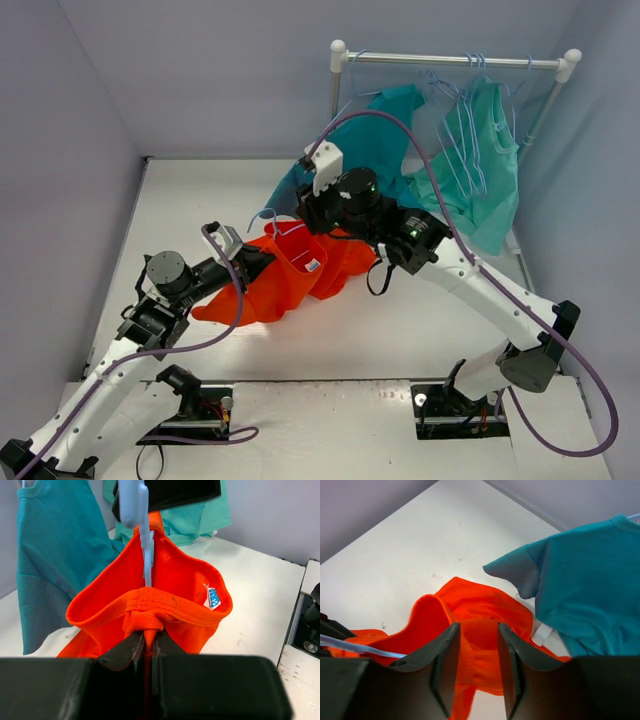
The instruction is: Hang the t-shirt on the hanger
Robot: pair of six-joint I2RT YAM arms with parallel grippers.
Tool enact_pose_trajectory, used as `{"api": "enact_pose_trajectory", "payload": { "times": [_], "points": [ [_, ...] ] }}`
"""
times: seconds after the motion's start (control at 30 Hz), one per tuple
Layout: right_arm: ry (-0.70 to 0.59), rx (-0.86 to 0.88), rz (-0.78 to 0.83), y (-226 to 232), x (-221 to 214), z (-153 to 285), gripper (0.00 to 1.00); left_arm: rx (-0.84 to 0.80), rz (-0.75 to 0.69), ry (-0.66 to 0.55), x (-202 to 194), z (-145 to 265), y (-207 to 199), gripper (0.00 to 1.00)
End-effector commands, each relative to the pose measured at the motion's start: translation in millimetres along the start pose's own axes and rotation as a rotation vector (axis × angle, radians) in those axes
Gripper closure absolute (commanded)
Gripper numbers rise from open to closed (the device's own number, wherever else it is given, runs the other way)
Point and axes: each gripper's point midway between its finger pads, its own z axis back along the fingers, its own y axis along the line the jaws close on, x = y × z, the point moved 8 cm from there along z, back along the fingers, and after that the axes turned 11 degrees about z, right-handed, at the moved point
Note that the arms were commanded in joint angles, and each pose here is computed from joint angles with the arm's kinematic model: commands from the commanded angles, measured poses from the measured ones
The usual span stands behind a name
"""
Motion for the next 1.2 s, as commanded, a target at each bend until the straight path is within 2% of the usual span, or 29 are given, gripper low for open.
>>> {"api": "enact_pose_trajectory", "payload": {
  "times": [0.0,0.13,0.27,0.47,0.67,0.97,1.07,1.17],
  "points": [
    [-0.160,-0.014,-0.022,-57.2,27.4,36.8,0.61,-0.045,-0.071,-0.147,33.8,-1.7,-8.9,1.00],
    [-0.158,0.087,0.039,-86.1,2.1,51.1,0.47,-0.070,-0.075,-0.138,32.7,-2.2,-10.6,1.00],
    [-0.155,0.245,0.121,-90.8,-27.8,54.5,0.40,-0.096,-0.073,-0.125,31.8,-3.8,-12.1,1.00],
    [-0.166,0.387,0.269,-82.8,-54.3,46.0,0.32,-0.146,-0.071,-0.109,35.5,-7.9,-15.6,1.00],
    [-0.181,0.445,0.302,-78.7,-58.6,40.7,0.31,-0.167,-0.072,-0.072,36.0,-9.6,-16.8,1.00],
    [-0.171,0.580,0.258,-60.5,-81.2,35.0,0.33,-0.190,-0.104,-0.002,46.4,-10.5,-19.0,1.00],
    [-0.153,0.581,0.256,-59.5,-88.6,32.5,0.37,-0.209,-0.098,0.019,48.8,-10.3,-21.3,1.00],
    [-0.149,0.582,0.256,-59.3,-90.0,30.7,0.46,-0.226,-0.097,0.024,49.3,-10.9,-22.6,1.00]
  ]
}}
